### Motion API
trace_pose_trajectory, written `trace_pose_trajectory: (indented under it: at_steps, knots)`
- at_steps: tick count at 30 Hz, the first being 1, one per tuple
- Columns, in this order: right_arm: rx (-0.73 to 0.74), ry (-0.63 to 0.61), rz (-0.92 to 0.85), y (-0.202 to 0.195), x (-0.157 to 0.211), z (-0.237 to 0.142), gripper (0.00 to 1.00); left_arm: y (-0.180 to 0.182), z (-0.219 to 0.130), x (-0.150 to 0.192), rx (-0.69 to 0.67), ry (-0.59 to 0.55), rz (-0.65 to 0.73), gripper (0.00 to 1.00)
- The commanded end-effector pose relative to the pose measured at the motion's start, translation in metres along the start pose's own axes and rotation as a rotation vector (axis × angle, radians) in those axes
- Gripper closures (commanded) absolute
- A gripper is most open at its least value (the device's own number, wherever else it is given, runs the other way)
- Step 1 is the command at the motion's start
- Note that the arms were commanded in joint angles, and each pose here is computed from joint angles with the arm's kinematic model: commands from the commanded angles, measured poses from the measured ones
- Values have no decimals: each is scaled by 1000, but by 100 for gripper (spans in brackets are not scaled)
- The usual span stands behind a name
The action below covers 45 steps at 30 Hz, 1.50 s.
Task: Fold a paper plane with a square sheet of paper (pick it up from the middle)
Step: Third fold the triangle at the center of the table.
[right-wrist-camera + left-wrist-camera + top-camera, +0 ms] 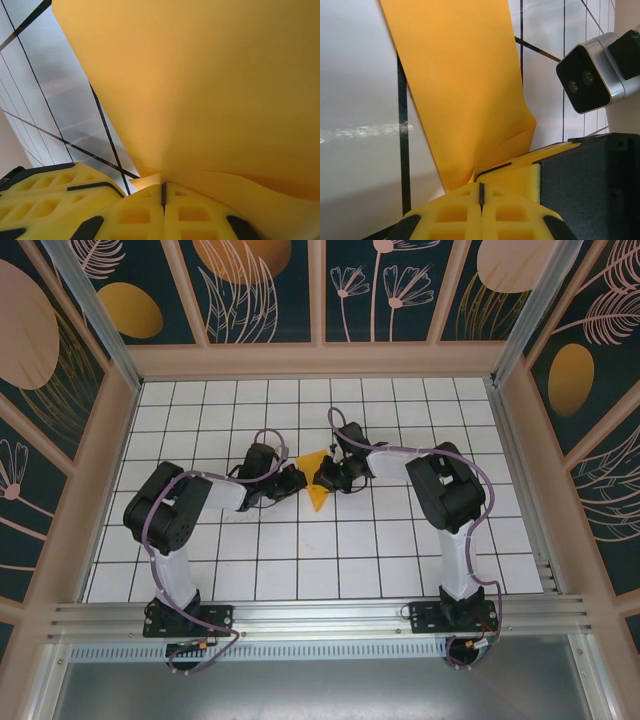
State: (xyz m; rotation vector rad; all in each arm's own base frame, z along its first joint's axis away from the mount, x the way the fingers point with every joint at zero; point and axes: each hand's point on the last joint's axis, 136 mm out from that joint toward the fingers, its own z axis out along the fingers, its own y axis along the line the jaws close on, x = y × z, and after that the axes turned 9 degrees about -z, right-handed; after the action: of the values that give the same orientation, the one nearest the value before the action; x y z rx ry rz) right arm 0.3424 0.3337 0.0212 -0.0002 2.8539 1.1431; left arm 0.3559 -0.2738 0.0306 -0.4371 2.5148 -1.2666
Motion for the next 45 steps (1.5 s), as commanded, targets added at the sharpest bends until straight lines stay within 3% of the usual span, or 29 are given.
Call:
trace_pose_trajectory:
  at_steps: [1,9,24,45]
  knots:
    - [-15,-21,3,7,-2,-11,96,0,7,4,-2,28,20,95]
    - [-18,-14,7,5,0,-9,96,7,11,6,-40,36,12,95]
    - [-129,-93,-89,30,-3,-38,92,56,12,10,-297,38,-4,98]
    - [1,-51,-28,-31,-5,-21,94,76,8,10,-444,41,22,98]
